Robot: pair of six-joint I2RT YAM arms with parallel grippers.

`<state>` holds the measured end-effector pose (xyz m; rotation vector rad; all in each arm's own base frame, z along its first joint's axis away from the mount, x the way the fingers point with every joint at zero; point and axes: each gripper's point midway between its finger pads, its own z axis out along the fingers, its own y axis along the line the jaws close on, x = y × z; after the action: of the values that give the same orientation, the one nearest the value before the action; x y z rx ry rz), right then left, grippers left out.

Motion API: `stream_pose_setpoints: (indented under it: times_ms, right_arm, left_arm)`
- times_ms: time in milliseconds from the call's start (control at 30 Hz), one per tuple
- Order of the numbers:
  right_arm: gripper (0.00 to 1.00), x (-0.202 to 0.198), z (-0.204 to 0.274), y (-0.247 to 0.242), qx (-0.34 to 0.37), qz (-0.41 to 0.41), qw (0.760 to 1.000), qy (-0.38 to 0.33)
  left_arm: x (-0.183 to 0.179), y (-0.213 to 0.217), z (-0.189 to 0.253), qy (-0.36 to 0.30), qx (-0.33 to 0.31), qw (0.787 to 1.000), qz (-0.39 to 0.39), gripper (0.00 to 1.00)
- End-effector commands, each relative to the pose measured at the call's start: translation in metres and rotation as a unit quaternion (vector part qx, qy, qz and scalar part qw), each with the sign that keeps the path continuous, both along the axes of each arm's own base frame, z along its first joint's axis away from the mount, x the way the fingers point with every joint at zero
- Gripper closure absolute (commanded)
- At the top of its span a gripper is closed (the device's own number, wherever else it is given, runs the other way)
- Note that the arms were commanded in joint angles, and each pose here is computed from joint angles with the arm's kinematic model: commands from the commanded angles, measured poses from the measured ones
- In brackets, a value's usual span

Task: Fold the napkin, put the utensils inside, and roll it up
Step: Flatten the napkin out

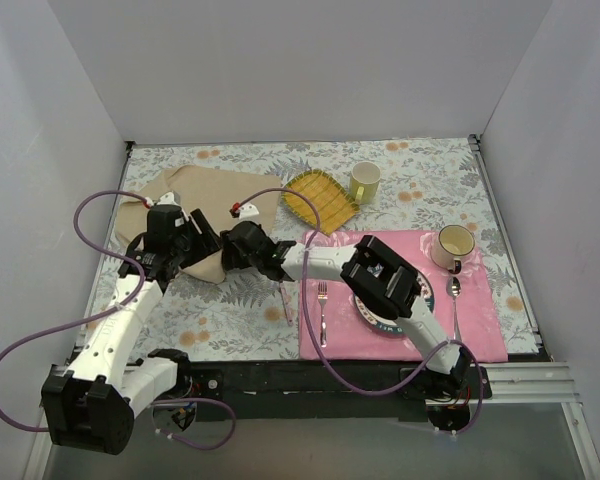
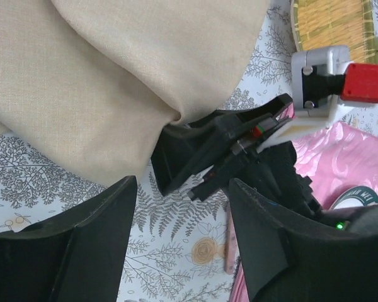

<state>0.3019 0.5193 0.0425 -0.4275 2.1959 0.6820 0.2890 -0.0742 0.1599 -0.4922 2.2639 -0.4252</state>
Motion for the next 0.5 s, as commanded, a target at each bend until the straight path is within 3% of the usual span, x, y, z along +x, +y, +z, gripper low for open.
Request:
stream_pose_setpoints:
  times_ms: [0, 133, 200, 233, 333, 467]
  right_arm:
    - [0.30, 0.027, 0.017, 0.013, 0.033, -0.084, 0.996, -0.022]
    - [0.39, 0.037, 0.017, 0.018, 0.025, -0.109, 0.993, -0.028]
    - [0.60, 0.038, 0.011, 0.021, 0.015, -0.109, 0.994, -0.025]
    - [0.76, 0.037, 0.013, 0.023, 0.011, -0.104, 0.994, -0.023]
    - [0.95, 0.030, 0.027, 0.025, -0.004, -0.073, 0.997, -0.023]
    - [0.99, 0.006, 0.071, 0.023, -0.024, -0.012, 1.000, 0.002]
  left_arm:
    - [0.003, 0.007, 0.017, -0.027, 0.001, 0.999, 0.029, 0.40]
    - [0.001, 0.011, 0.025, -0.038, 0.006, 0.999, 0.036, 0.40]
    - [0.002, 0.014, 0.029, -0.043, 0.010, 0.998, 0.042, 0.40]
    - [0.002, 0.015, 0.031, -0.045, 0.013, 0.998, 0.044, 0.39]
    - [0.004, 0.021, 0.037, -0.050, 0.022, 0.997, 0.056, 0.39]
    - [0.012, 0.025, 0.044, -0.052, 0.040, 0.996, 0.061, 0.36]
